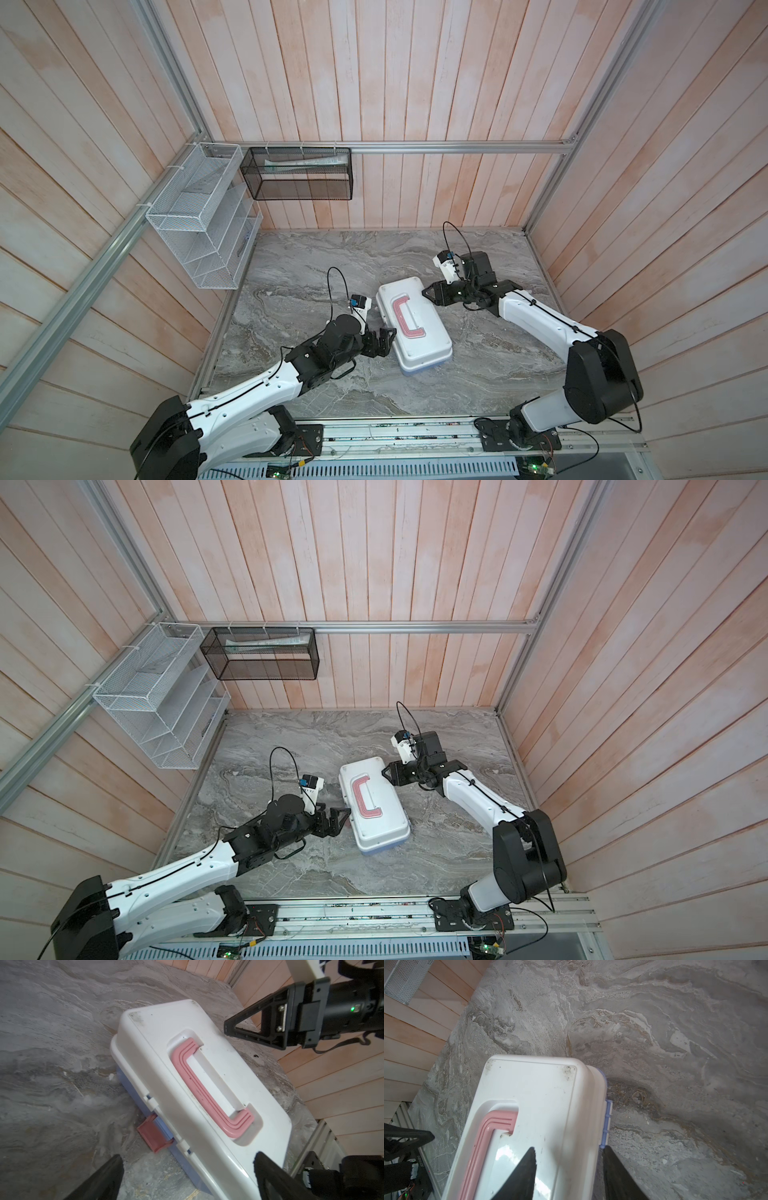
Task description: Pack the tool kit
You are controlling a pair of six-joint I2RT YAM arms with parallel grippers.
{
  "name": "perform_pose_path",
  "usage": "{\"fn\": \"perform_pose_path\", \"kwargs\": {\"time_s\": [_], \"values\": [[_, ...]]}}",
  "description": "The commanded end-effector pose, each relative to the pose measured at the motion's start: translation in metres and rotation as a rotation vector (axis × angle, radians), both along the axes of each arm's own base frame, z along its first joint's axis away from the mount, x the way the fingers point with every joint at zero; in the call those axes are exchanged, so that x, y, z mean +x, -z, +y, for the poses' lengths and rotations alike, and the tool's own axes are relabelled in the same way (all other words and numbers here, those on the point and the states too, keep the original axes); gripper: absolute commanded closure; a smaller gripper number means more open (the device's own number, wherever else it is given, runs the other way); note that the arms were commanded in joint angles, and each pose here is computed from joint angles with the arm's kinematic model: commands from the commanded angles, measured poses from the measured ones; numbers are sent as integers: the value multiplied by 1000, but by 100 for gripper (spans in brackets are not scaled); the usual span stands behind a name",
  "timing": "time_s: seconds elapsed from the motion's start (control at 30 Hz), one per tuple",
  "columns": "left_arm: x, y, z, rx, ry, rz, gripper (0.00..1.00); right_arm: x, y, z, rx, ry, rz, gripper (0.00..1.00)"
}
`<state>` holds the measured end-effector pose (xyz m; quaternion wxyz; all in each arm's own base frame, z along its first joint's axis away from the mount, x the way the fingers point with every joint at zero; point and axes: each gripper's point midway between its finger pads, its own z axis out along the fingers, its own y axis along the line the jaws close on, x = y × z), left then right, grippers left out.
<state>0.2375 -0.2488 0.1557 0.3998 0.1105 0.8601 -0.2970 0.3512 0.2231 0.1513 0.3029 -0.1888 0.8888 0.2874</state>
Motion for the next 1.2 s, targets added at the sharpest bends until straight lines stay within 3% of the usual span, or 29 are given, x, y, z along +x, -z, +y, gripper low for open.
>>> {"fn": "perform_pose_path", "kwargs": {"time_s": [0.0,0.33,0.63,1.17], "values": [[-4,39,18,133,-16,25,0,4,0,2,12,-42,6,49],[-9,69,-1,124,113,-16,2,-24,6,15,130,-131,52,46],[-4,105,-10,198,130,1,2,-38,5,13,163,-133,56,46],[28,137,9,353,-75,-25,2,-44,4,12,170,-148,51,46]]}}
